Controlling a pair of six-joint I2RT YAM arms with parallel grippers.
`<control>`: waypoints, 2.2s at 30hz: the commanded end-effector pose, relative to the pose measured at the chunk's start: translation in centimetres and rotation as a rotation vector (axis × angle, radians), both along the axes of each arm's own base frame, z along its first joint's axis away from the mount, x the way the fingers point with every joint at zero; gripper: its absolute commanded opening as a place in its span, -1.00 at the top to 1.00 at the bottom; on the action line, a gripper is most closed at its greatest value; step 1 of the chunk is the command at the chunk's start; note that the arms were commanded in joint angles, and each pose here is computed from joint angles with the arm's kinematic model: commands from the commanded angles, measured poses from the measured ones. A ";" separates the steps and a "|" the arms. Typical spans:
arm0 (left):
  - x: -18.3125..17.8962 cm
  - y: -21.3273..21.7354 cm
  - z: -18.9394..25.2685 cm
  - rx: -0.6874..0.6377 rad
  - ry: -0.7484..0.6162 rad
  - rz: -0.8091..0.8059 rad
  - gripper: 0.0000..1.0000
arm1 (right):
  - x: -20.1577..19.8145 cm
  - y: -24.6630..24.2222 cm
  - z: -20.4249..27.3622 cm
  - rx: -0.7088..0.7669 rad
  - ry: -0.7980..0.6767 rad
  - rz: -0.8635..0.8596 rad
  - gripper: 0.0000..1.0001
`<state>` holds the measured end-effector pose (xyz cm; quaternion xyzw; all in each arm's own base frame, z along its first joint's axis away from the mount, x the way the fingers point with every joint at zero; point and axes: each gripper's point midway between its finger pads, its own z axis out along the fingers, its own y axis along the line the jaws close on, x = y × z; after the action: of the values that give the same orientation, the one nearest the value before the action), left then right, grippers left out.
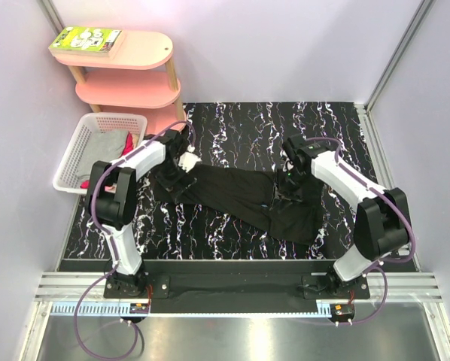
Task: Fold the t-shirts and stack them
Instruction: Fold the other side of the tshirt into a rectangle
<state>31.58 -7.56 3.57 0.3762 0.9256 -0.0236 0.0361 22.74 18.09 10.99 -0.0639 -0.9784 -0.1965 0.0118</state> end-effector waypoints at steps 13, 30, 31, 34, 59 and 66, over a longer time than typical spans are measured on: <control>3.1 -0.9 6.1 -0.232 -0.086 0.121 -0.98 | -2.2 -1.3 -2.3 -0.439 -0.029 0.246 0.18; 5.3 -1.4 5.4 -0.239 -0.078 0.149 -0.96 | -0.5 -1.0 -4.1 -0.573 -0.063 0.300 0.21; 5.0 -1.3 4.8 -0.229 -0.065 0.150 -0.96 | -0.7 -0.7 -4.1 -0.561 -0.058 0.304 0.21; 4.5 -1.0 4.0 -0.215 -0.053 0.150 -0.96 | -0.8 0.2 -3.8 -0.540 -0.072 0.316 0.20; 2.8 -0.1 3.0 -0.184 -0.066 0.145 -0.96 | -0.8 -0.3 -5.4 -0.655 -0.088 0.409 0.19; 2.5 -0.1 3.4 -0.188 -0.071 0.143 -0.96 | -0.8 -0.1 -6.1 -0.650 -0.085 0.406 0.59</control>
<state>33.75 -7.80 5.30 0.3007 0.9450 -0.1032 0.0767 21.64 18.02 5.19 0.1359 -0.9835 0.1194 0.0014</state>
